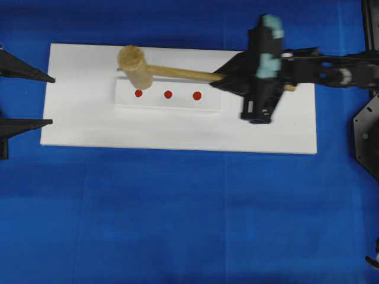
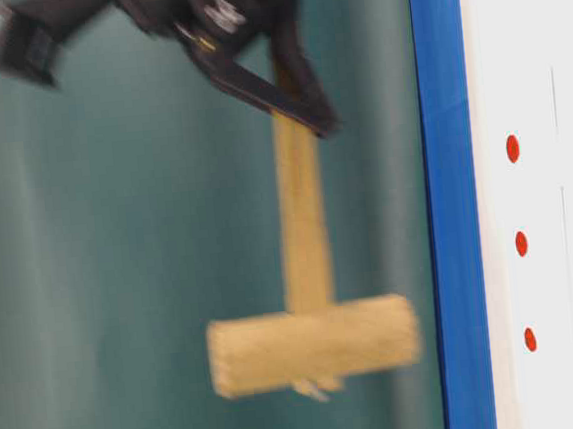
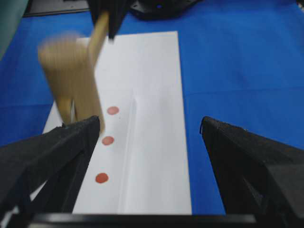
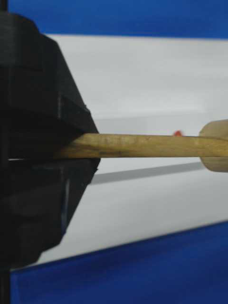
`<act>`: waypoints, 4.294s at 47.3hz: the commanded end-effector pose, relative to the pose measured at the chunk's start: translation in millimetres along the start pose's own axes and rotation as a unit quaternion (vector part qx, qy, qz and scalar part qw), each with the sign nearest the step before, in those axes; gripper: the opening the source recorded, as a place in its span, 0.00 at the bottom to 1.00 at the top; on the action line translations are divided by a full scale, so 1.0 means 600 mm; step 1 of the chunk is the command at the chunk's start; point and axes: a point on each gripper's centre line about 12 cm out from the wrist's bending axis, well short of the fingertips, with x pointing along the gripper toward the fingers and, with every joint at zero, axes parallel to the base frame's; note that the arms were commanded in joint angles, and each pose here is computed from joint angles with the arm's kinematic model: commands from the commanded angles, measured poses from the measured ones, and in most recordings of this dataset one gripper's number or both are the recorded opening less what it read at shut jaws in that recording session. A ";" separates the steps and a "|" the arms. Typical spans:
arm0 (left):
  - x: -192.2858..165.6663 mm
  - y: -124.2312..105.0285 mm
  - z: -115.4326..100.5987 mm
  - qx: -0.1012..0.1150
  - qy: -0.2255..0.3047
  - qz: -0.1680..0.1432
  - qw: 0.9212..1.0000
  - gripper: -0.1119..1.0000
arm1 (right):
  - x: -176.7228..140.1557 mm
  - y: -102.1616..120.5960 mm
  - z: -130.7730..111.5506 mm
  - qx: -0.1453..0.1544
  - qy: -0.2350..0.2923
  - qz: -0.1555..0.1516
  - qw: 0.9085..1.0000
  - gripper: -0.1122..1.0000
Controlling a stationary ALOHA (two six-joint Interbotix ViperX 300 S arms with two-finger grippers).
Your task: Hit the mark with a hammer.
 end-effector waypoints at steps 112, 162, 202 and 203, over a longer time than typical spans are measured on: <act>0.002 0.001 0.008 -0.003 -0.007 0.001 1.000 0.87 | -0.040 -0.014 -0.164 0.026 0.093 -0.024 0.995 0.11; 0.002 0.001 0.007 -0.002 -0.006 0.001 1.000 0.87 | -0.057 0.028 -0.021 0.002 -0.024 0.021 0.999 0.11; 0.013 0.000 -0.001 -0.004 0.003 0.001 1.000 0.87 | 0.048 0.083 0.050 -0.038 -0.021 0.051 0.998 0.11; 0.015 0.000 -0.002 -0.003 0.003 0.001 1.000 0.87 | 0.048 0.083 0.050 -0.038 -0.020 0.051 0.998 0.11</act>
